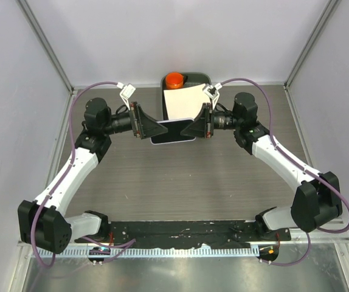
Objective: Take the phone out of the phone case
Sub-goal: Adjust the phone, then remove the phone case from the phone.
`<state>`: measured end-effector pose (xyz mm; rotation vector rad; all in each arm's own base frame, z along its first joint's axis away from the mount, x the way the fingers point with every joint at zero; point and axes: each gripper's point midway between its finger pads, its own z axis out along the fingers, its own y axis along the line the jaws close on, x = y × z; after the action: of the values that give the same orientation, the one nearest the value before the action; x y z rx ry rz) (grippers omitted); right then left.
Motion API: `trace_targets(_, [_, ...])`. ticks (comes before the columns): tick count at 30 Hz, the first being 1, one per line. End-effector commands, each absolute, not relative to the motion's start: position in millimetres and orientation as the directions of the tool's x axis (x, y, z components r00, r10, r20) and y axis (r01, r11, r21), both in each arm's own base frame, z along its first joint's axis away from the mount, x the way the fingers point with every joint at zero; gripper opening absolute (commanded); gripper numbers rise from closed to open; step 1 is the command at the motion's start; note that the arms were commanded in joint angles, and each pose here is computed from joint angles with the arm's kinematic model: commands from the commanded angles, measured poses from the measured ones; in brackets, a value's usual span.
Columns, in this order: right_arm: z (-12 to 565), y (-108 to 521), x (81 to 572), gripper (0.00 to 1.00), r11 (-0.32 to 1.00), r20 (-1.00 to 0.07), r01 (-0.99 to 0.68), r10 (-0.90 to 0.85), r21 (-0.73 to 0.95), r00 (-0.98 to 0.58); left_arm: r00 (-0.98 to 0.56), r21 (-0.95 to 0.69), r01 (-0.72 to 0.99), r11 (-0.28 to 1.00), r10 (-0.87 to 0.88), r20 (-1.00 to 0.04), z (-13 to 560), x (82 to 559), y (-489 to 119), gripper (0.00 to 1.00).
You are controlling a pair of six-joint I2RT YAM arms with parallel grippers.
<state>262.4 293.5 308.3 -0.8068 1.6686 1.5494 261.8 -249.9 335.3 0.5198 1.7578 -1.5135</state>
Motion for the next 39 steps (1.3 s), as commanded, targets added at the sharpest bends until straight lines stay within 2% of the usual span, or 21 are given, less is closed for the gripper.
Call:
trace_targets(1, [349.4, 296.5, 271.5, 0.01, 0.077, -0.907, -0.906, 0.1, 0.417, -0.409, -0.622, -0.642, 0.748, 0.169, -0.16, -0.767, 344.6, 253.4, -252.9, 0.76])
trace_targets(11, [357.6, 300.3, 278.9, 0.01, 0.069, -0.903, -0.906, 0.144, 0.417, -0.405, -0.622, -0.643, 0.748, 0.163, -0.163, -0.766, 342.6, 252.2, -252.9, 0.79])
trace_targets(19, [356.4, 307.9, 286.9, 0.01, 0.055, -0.883, -0.89, 0.17, 0.453, -0.439, -0.625, -0.646, 0.744, 0.169, -0.167, -0.763, 339.2, 253.4, -253.2, 0.64])
trace_targets(31, [354.9, 310.8, 296.9, 0.01, 0.068, -0.874, -0.882, 0.189, 0.466, -0.447, -0.622, -0.645, 0.744, 0.176, -0.171, -0.764, 336.4, 254.1, -252.8, 0.63])
trace_targets(39, [357.3, 312.8, 299.4, 0.01, 0.059, -0.865, -0.877, 0.207, 0.477, -0.457, -0.619, -0.642, 0.745, 0.179, -0.171, -0.766, 335.0, 254.0, -252.5, 0.55])
